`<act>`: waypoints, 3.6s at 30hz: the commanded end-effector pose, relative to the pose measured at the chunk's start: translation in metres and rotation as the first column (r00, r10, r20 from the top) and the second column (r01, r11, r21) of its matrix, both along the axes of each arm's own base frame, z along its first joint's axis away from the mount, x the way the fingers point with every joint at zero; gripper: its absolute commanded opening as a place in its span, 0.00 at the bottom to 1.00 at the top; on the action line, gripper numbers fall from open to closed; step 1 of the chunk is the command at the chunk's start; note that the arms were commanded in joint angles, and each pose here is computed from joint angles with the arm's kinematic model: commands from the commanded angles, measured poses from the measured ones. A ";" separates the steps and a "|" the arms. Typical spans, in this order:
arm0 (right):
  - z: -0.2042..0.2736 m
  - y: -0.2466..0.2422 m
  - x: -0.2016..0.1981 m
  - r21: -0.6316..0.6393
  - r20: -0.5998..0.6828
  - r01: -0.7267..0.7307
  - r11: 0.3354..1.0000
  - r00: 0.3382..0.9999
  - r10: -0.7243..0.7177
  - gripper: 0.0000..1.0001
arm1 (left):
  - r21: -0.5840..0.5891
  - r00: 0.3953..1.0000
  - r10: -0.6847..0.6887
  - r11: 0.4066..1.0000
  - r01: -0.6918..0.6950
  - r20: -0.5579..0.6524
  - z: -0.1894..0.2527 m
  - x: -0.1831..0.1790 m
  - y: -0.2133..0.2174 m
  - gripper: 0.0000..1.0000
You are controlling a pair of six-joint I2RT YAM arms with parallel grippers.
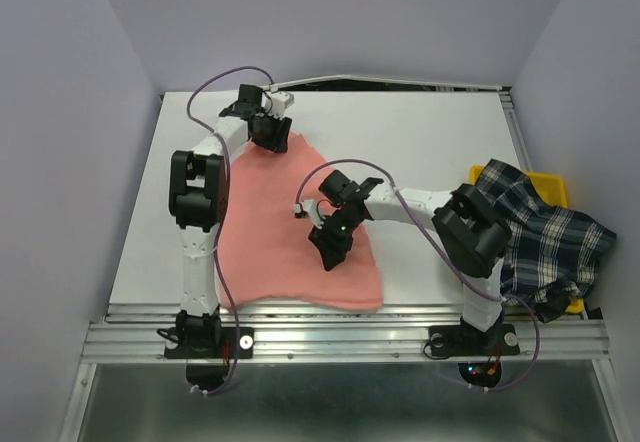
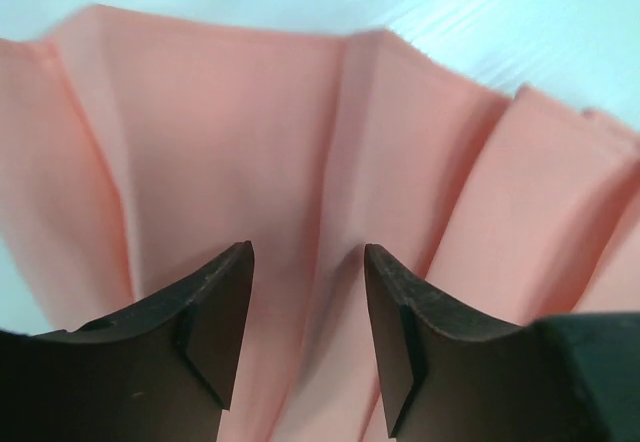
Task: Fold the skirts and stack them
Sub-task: Flatten the skirt out, then fold the skirt
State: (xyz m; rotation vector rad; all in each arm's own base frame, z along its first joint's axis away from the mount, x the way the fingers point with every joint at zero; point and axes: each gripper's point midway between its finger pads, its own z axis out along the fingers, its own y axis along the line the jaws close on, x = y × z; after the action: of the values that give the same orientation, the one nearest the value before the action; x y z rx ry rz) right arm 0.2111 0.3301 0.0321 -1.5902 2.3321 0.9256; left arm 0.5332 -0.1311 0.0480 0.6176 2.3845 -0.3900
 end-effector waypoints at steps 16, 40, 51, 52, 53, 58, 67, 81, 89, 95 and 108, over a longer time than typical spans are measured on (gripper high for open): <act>0.039 0.020 0.163 0.126 0.201 0.325 0.937 0.917 -0.345 0.50 | 0.016 0.988 -0.143 0.990 0.143 0.055 0.069 -0.112 0.032 0.65; -0.019 -0.122 0.027 -0.214 0.060 0.129 0.968 0.991 -0.119 0.41 | -0.008 0.857 -0.479 0.874 0.486 -0.190 -0.039 -0.198 -0.075 0.53; 0.154 -0.109 0.231 0.190 0.478 0.268 0.944 0.815 -0.328 0.80 | -0.116 0.814 -0.580 0.806 0.581 0.045 0.066 -0.181 -0.088 0.64; 0.137 -0.113 0.248 0.161 0.480 0.282 0.946 0.815 -0.325 0.81 | -0.100 0.813 -0.577 0.806 0.583 0.085 0.083 -0.169 -0.088 0.64; 0.135 -0.112 0.259 0.151 0.511 0.257 0.955 0.807 -0.298 0.81 | -0.091 0.816 -0.572 0.811 0.578 0.080 0.087 -0.166 -0.081 0.64; 0.122 -0.097 0.308 0.140 0.606 0.143 0.980 0.770 -0.199 0.86 | -0.059 0.842 -0.530 0.842 0.537 0.104 0.101 -0.125 -0.061 0.65; 0.061 -0.082 0.332 0.098 0.638 -0.024 0.995 0.769 -0.044 0.95 | -0.058 0.897 -0.441 0.895 0.442 0.031 0.067 -0.086 -0.013 0.66; -0.019 -0.100 0.338 -0.034 0.624 -0.017 0.999 0.781 0.034 0.62 | 0.096 0.911 -0.402 0.907 0.409 -0.086 0.000 -0.070 0.019 0.64; -0.029 -0.101 0.360 -0.059 0.669 0.003 0.998 0.742 0.037 0.43 | 0.092 0.896 -0.416 0.897 0.432 -0.157 -0.025 -0.079 0.025 0.46; -0.014 -0.103 0.405 -0.045 0.778 0.106 0.993 0.627 -0.032 0.01 | 0.089 0.908 -0.396 0.908 0.409 -0.138 -0.024 -0.063 0.025 0.23; 0.109 -0.093 0.493 0.196 0.949 0.216 0.957 0.206 -0.241 0.01 | 0.080 0.968 -0.230 0.972 0.222 0.104 0.049 0.009 0.039 0.00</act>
State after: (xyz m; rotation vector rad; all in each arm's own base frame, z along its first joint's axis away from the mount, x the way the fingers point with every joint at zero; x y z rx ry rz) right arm 0.6651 0.2501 0.0501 -1.3408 1.6252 -0.0440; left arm 0.5174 -0.1127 0.0403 1.0328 2.3201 -0.4735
